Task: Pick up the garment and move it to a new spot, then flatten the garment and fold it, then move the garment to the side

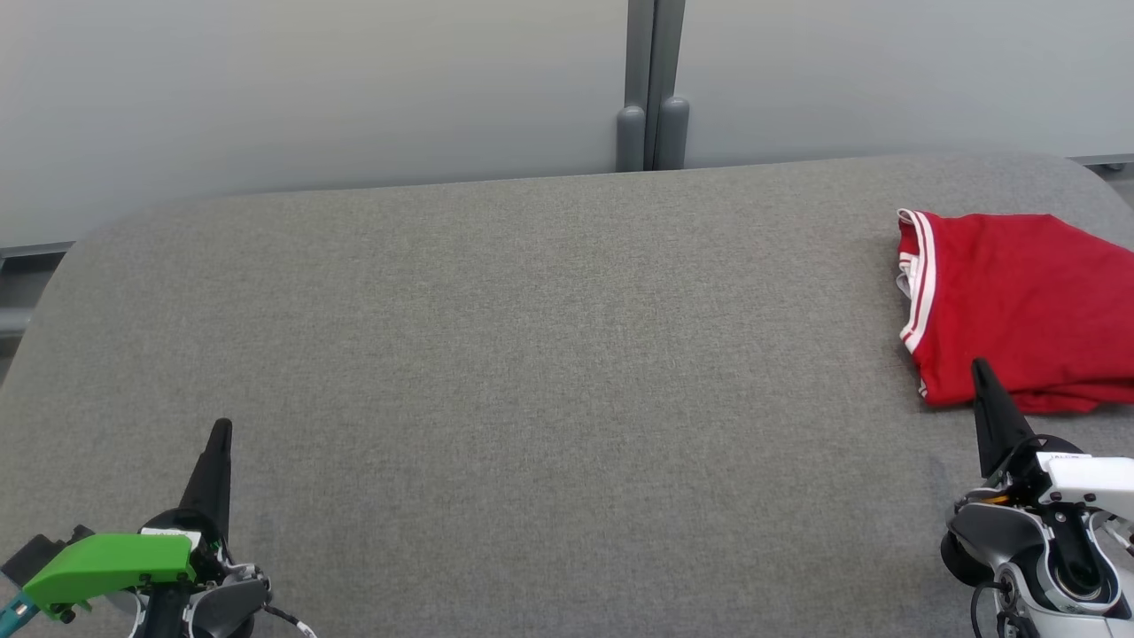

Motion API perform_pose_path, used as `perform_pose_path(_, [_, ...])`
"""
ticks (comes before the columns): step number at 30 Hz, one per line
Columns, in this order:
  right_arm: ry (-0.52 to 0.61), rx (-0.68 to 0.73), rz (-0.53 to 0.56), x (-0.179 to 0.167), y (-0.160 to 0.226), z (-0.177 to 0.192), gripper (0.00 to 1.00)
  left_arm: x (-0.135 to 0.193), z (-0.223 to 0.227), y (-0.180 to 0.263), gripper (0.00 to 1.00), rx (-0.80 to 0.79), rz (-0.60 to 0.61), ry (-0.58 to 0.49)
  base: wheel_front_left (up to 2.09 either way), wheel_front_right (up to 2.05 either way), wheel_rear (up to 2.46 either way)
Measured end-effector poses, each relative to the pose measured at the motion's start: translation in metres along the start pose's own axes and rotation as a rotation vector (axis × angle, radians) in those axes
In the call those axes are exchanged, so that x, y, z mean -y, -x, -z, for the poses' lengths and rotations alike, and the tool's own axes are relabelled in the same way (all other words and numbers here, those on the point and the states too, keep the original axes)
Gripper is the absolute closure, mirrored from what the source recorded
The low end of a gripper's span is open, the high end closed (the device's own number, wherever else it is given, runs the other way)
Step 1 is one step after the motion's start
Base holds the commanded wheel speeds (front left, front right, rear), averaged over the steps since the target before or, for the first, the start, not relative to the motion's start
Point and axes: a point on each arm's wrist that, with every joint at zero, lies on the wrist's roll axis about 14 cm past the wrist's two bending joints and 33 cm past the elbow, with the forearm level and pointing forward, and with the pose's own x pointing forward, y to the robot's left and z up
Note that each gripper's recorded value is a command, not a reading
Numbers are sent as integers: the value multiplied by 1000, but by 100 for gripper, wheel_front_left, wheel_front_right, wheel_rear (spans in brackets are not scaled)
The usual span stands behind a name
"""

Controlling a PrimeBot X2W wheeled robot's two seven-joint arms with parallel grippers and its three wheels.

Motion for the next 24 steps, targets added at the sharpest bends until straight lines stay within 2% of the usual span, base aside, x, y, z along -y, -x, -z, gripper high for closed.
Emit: perform_pose_path(24, [-1, 1, 0, 0, 0, 0, 100, 0, 0, 0, 100, 0, 0, 0, 0, 0, 0])
